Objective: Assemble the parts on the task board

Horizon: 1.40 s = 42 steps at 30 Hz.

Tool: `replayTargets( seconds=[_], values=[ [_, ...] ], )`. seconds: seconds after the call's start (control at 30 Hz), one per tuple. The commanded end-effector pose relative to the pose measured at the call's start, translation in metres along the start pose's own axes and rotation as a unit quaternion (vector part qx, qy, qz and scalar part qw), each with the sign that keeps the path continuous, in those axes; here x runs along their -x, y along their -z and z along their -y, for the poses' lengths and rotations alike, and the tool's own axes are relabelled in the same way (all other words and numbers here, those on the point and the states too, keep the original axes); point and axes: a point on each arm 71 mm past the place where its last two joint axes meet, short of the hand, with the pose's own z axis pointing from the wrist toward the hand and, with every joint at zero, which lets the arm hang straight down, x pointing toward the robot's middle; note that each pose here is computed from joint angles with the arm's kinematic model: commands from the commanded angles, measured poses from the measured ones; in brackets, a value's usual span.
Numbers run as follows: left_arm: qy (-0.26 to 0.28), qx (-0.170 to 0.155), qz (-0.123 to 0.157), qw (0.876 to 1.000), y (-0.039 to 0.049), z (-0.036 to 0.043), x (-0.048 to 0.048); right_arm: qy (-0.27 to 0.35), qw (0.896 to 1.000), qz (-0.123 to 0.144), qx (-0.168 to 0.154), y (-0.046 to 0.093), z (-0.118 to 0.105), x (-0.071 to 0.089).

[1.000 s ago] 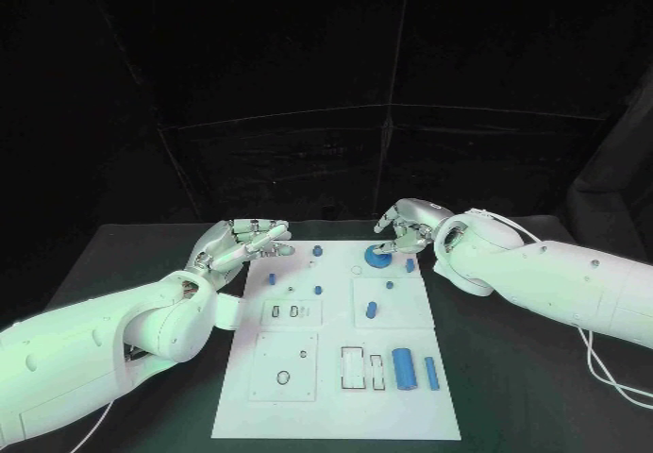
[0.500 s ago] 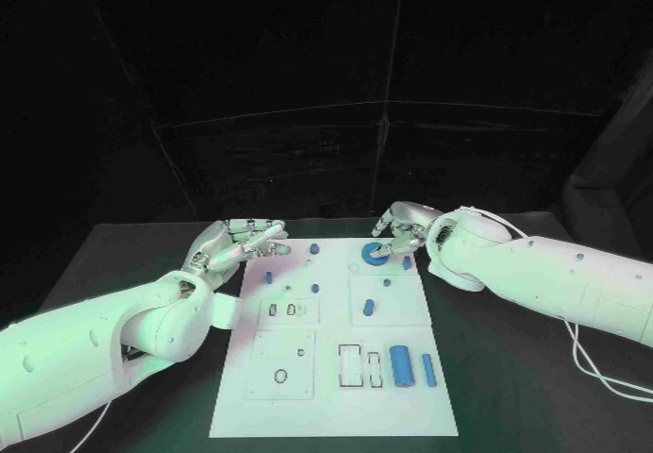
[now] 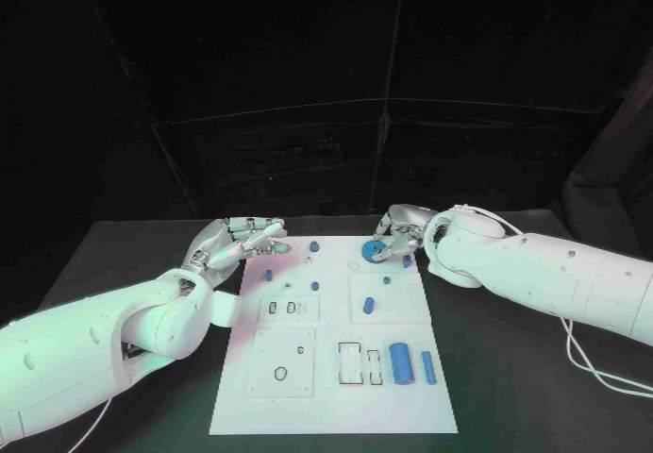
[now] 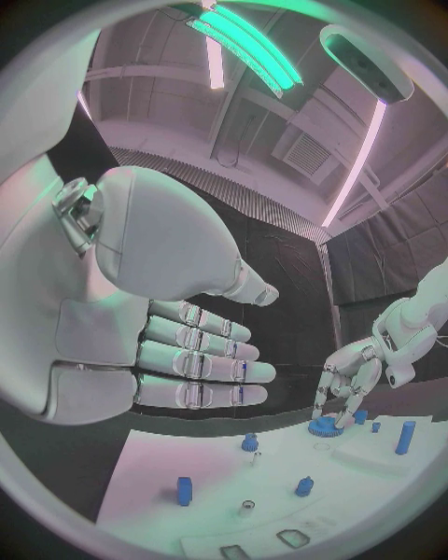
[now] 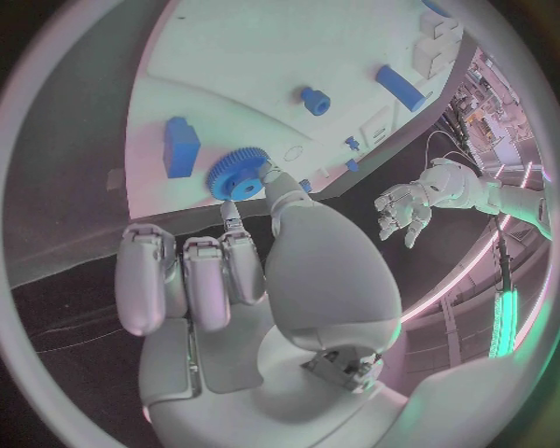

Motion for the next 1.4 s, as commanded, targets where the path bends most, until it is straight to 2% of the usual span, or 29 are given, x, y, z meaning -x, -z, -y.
replayTargets(
  seconds=[0.03, 0.4, 0.57, 0.87, 1.2, 1.4],
  values=[
    [0.002, -0.003, -0.008, 1.000, -0.0008, 0.0009, -0.0017, 0.011, 1.000, -0.016, -0.002, -0.002, -0.001, -0.002],
    [0.002, -0.003, -0.008, 1.000, -0.0011, 0.0005, -0.0015, 0.012, 1.000, -0.012, -0.001, -0.004, -0.002, -0.003],
    [0.002, -0.002, -0.008, 1.000, -0.0011, 0.0003, -0.0012, 0.020, 1.000, 0.007, 0.007, -0.003, -0.004, -0.001],
    [0.002, -0.001, -0.008, 1.000, -0.0007, 0.0003, -0.0007, 0.077, 0.994, 0.061, 0.057, 0.002, -0.022, 0.001],
    [0.003, -0.001, -0.010, 1.000, 0.0001, 0.0006, -0.0007, 0.067, 0.988, 0.093, 0.100, 0.013, -0.046, 0.000],
    [0.003, -0.001, -0.010, 1.000, 0.0005, 0.0009, -0.0010, 0.061, 0.984, 0.105, 0.128, 0.015, -0.072, -0.003]
  ],
)
